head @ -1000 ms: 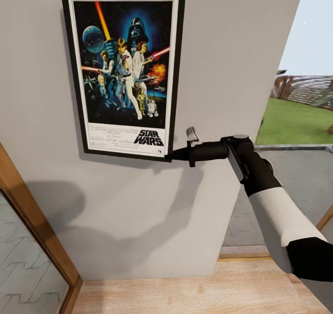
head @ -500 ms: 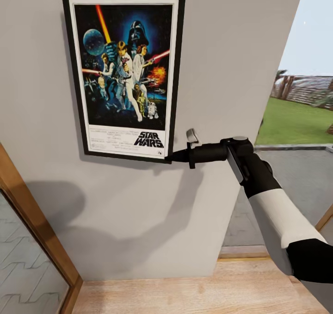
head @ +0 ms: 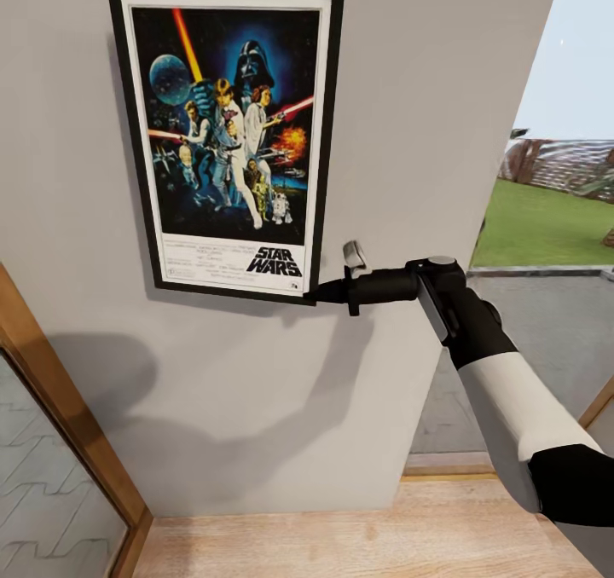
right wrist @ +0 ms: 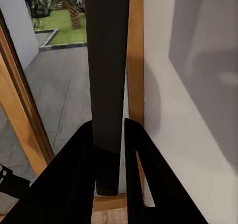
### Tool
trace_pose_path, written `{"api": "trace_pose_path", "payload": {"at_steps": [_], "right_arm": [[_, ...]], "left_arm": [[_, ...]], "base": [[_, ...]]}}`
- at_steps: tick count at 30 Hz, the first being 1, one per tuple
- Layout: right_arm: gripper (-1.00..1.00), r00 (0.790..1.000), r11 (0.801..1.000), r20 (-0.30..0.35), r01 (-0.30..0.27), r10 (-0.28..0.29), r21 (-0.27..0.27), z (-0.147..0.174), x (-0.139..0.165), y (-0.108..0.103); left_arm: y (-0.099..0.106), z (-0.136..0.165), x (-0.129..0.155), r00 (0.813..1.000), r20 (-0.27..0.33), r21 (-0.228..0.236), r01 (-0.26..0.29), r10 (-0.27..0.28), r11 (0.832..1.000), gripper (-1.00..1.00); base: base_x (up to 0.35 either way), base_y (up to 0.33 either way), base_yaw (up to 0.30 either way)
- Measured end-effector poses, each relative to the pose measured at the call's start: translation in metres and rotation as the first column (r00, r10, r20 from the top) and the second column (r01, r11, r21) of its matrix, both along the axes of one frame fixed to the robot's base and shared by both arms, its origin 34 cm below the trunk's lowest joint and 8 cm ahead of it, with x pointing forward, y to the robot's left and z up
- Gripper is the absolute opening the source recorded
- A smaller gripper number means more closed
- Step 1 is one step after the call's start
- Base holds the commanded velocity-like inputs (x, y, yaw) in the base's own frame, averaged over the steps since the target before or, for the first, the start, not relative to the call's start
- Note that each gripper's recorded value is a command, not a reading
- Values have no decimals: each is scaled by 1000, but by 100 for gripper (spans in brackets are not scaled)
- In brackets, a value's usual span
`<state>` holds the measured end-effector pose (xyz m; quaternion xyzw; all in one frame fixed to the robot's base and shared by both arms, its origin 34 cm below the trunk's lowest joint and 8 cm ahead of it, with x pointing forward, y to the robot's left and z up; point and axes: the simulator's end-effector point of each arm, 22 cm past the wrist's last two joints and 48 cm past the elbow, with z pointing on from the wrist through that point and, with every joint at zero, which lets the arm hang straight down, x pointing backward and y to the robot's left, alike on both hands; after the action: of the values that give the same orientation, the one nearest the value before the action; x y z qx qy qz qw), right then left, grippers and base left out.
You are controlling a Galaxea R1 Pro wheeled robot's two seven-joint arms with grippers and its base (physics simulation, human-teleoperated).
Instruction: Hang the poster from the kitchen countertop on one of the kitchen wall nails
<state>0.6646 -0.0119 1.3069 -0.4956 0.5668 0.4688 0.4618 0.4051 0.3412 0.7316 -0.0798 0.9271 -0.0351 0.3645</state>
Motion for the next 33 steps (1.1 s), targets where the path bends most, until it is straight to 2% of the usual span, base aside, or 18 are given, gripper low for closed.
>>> {"api": "trace_pose_path", "payload": {"at_steps": [11, 19, 33], "right_arm": [[-100, 1000, 1000, -1, 0, 0, 0, 0, 0, 0], [-100, 1000, 1000, -1, 0, 0, 0, -1, 0, 0], [-100, 1000, 1000, -1, 2, -2, 0, -1, 1, 0]], "left_arm": [[0, 0, 0, 1000, -1, 0, 0, 0, 1000, 100], [0, 0, -1, 1000, -2, 0, 0, 0, 1000, 100], [0, -1, -1, 1000, -2, 0, 0, 0, 1000, 100]], "base": [[0, 5, 0], [0, 141, 0], [0, 27, 0]]}}
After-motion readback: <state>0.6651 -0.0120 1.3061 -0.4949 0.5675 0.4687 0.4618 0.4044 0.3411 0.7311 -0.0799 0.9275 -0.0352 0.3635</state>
